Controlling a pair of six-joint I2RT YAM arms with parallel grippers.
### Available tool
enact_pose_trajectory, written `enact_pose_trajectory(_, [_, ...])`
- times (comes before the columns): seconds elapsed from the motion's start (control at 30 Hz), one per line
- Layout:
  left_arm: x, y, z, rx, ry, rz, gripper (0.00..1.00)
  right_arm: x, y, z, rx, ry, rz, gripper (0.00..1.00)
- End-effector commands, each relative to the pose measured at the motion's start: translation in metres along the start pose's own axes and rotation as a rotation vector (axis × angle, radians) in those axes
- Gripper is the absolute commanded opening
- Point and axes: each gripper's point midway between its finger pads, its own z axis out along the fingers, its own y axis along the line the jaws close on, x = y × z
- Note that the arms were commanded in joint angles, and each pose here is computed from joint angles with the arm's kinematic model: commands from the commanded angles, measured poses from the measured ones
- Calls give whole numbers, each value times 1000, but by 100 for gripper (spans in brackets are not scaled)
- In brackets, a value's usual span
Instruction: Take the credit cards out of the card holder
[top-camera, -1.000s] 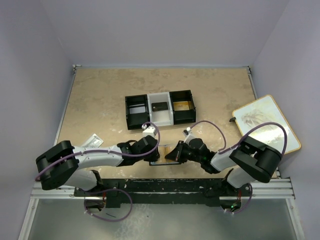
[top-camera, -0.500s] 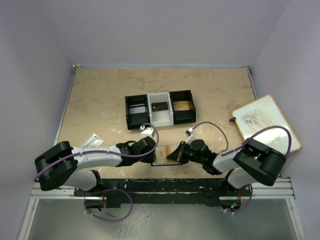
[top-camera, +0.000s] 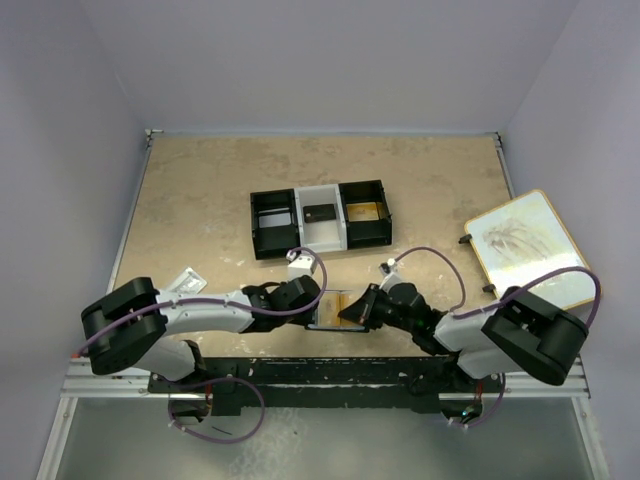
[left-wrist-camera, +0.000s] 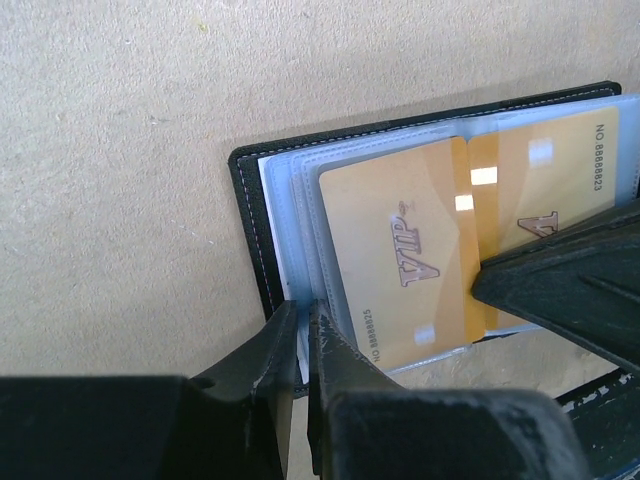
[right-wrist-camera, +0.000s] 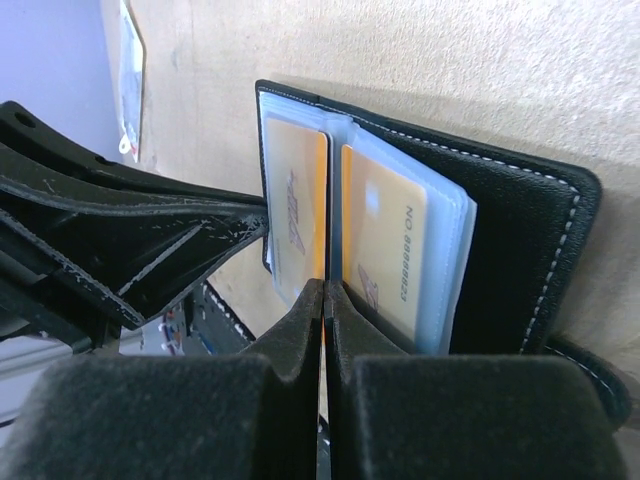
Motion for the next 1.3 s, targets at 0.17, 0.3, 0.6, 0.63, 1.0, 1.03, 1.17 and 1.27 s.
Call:
enact_pose_trajectory(0.17, [31, 34, 6, -132, 98, 73, 3, -13, -6, -8, 26, -58, 24, 0])
enact_pose_trajectory(0.3, [26, 25, 5, -111, 87, 66, 8, -11, -10, -6, 53, -46, 17, 0])
enact_pose_trajectory(0.6, [-17, -9, -17, -9, -34, -14, 23, -8, -12, -4, 45, -32, 26, 10])
enact_pose_trajectory(0.63, [-20, -10, -19, -7, -42, -19, 24, -8, -12, -4, 51, -32, 26, 11])
enact_pose_trajectory(1.0, [-38, -48, -31, 184, -103, -72, 24, -10, -14, -9, 57, -51, 35, 19])
enact_pose_trajectory(1.03, [-37, -54, -30, 210, -93, -68, 24, -10, -14, -9, 58, -51, 35, 19])
enact_pose_trajectory(1.17, [-26, -61, -22, 233, -45, -52, 16, -10, -13, -9, 55, -48, 37, 20])
enact_pose_trajectory(1.27, [-20, -57, -17, 217, -29, -53, 13, -9, -13, -9, 53, -46, 31, 21])
